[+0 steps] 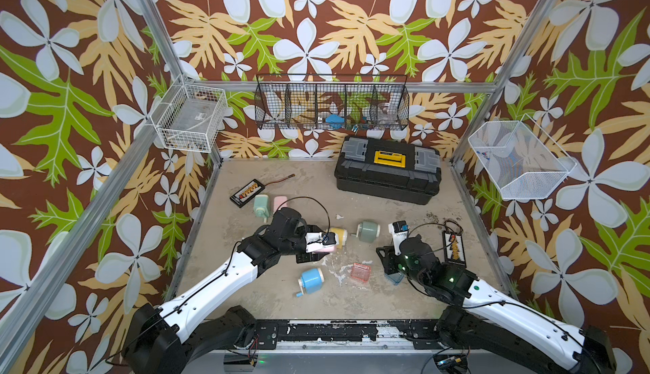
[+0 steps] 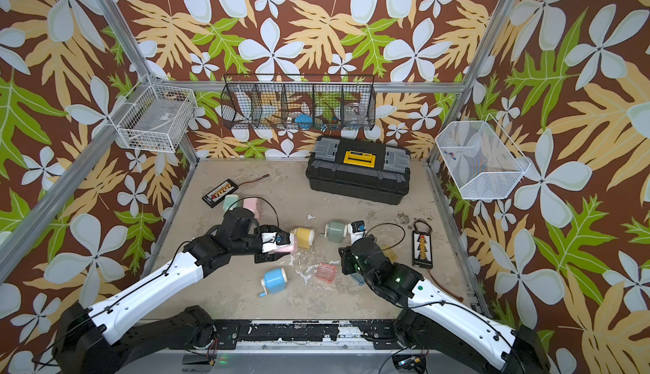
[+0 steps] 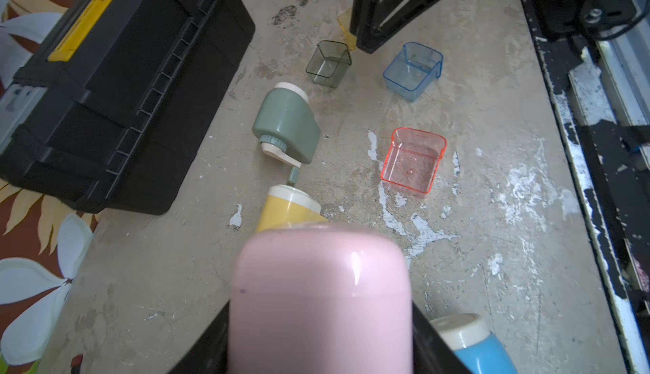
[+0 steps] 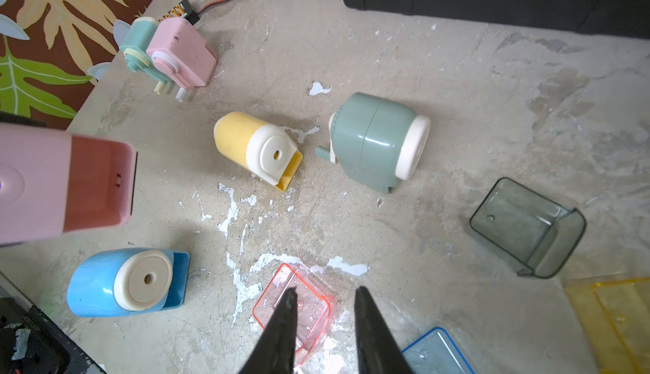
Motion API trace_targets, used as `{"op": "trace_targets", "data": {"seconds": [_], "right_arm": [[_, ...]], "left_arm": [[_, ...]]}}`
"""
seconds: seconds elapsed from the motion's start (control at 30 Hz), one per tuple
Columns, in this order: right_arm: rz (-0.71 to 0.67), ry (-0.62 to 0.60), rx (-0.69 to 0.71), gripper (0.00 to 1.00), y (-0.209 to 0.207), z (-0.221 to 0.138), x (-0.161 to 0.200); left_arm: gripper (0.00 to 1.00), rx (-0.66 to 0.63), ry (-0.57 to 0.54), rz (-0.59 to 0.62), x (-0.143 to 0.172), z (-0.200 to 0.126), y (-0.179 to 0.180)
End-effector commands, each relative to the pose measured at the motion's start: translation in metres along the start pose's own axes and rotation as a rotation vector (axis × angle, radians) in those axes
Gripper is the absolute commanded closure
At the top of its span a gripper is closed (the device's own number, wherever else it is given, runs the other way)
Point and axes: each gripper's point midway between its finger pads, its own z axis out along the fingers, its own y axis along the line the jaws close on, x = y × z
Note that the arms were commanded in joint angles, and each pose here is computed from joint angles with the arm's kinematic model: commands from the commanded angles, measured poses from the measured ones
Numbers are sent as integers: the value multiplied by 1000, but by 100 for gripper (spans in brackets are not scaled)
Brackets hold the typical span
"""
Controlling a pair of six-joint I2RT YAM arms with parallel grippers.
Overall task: Put the tray back into the pencil sharpener
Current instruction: Close the container of the pencil sharpener.
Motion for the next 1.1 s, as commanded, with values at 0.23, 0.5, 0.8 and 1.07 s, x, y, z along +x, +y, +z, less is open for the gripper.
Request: {"op": "trace_targets", "data": {"seconds": [0.23,0.5,0.8,1.07], "right_arm": [[278,54,28,70,-3,16,22],[348,90,31,70,-6,22,36],[396,151,-2,70,0,33,54],[425,197,-29,71,3,42,69]], "left_arm": [[100,233,15,78,2,32,-32],[100,323,15,69,9,56,-37],[100,317,28,18,20,81,-38],[98,299,59,18,29,90,-38]]}}
